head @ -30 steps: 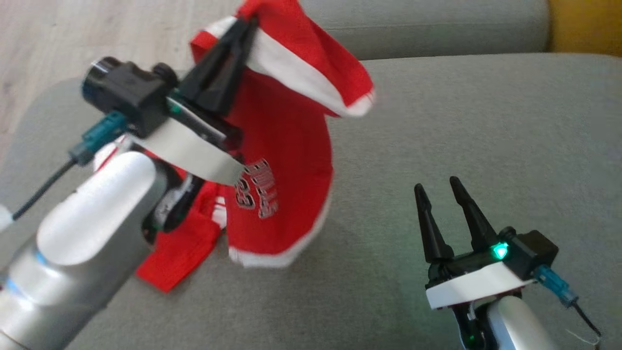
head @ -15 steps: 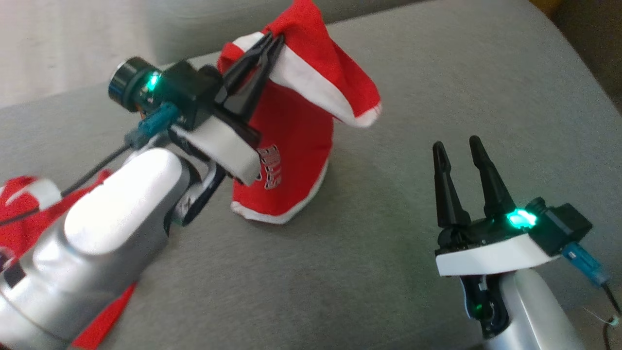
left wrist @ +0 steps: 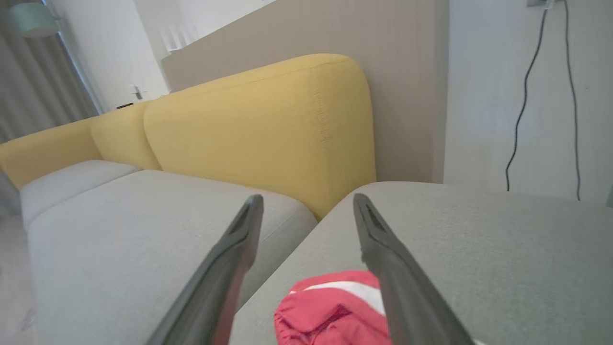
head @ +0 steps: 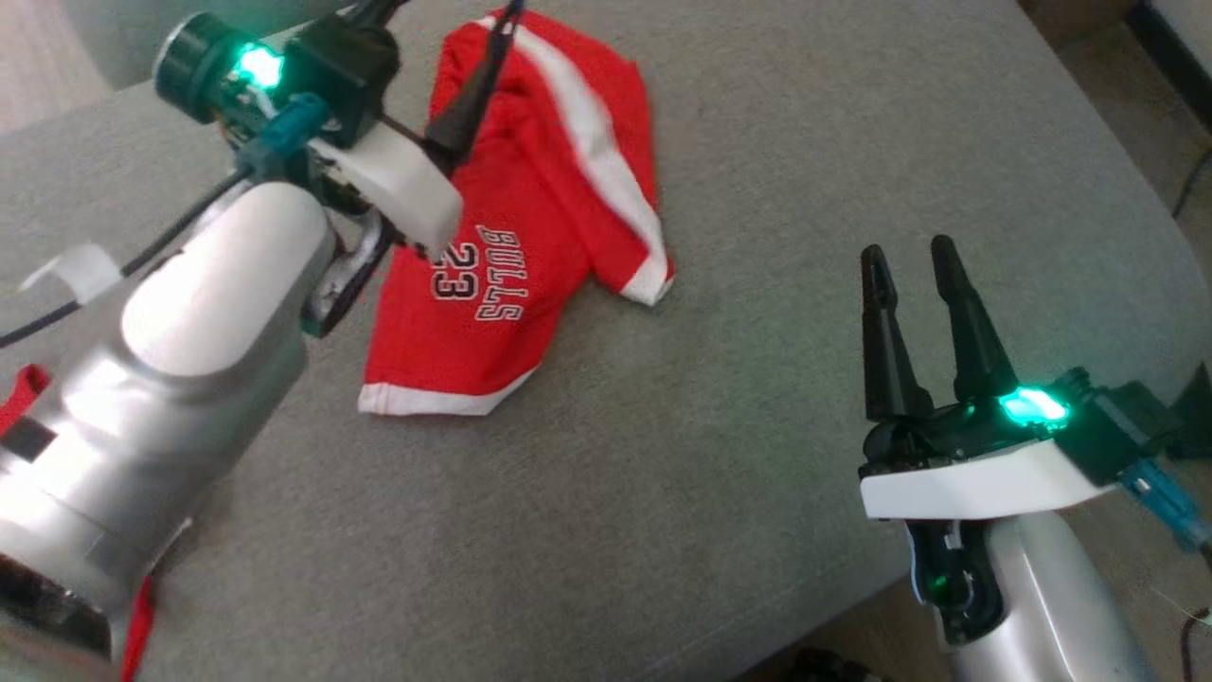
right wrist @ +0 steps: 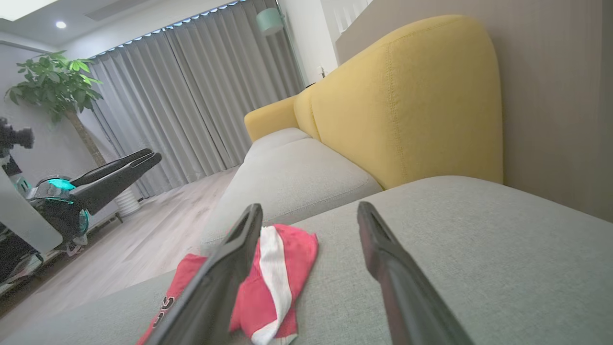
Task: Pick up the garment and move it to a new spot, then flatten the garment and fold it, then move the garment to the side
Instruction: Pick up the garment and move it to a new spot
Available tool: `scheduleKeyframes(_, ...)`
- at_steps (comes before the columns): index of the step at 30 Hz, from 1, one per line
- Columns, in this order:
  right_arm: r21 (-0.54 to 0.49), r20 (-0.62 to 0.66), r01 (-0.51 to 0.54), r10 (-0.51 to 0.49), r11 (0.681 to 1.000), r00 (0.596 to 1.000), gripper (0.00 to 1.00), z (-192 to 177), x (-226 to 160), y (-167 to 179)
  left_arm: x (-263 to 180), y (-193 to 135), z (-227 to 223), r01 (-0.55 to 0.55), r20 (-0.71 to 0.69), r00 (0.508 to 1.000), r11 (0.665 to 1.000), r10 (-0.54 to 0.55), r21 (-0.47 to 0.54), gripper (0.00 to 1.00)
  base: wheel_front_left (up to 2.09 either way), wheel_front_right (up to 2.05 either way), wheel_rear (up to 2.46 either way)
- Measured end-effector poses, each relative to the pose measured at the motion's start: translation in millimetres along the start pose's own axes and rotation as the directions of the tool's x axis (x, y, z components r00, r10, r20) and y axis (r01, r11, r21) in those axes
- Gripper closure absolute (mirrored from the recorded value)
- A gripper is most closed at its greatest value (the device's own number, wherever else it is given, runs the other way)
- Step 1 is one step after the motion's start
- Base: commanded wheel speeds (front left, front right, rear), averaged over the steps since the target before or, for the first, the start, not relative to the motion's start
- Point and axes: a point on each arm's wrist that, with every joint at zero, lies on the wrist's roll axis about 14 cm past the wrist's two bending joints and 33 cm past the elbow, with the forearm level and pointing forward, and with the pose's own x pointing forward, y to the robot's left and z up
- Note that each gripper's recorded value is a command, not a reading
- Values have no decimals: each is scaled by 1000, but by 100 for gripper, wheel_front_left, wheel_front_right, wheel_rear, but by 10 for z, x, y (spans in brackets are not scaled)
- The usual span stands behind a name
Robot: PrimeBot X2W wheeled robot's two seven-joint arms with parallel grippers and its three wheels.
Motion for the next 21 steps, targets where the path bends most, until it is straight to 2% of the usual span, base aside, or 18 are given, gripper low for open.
scheduleKeyframes(6,4,1,-48,48,999,999,0,-37,115,134,-365,478,0,-130,17,991,992,130,-4,0,0,0,0)
scheduleKeyframes(11,-5,-3,-116,116,993,993,0,-90,224,335,-933,712,-88,-276,15,961,959,278,-56,0,0,0,0)
scheduleKeyframes(17,-4,-30,-204,204,979,978,0,-217,251,629,-1705,680,-278,-445,-30,895,883,445,-150,0,0,0,0)
scheduleKeyframes(21,-5,-61,-261,260,965,964,0,-321,190,817,-2202,512,-420,-547,-82,835,810,543,-212,0,0,0,0)
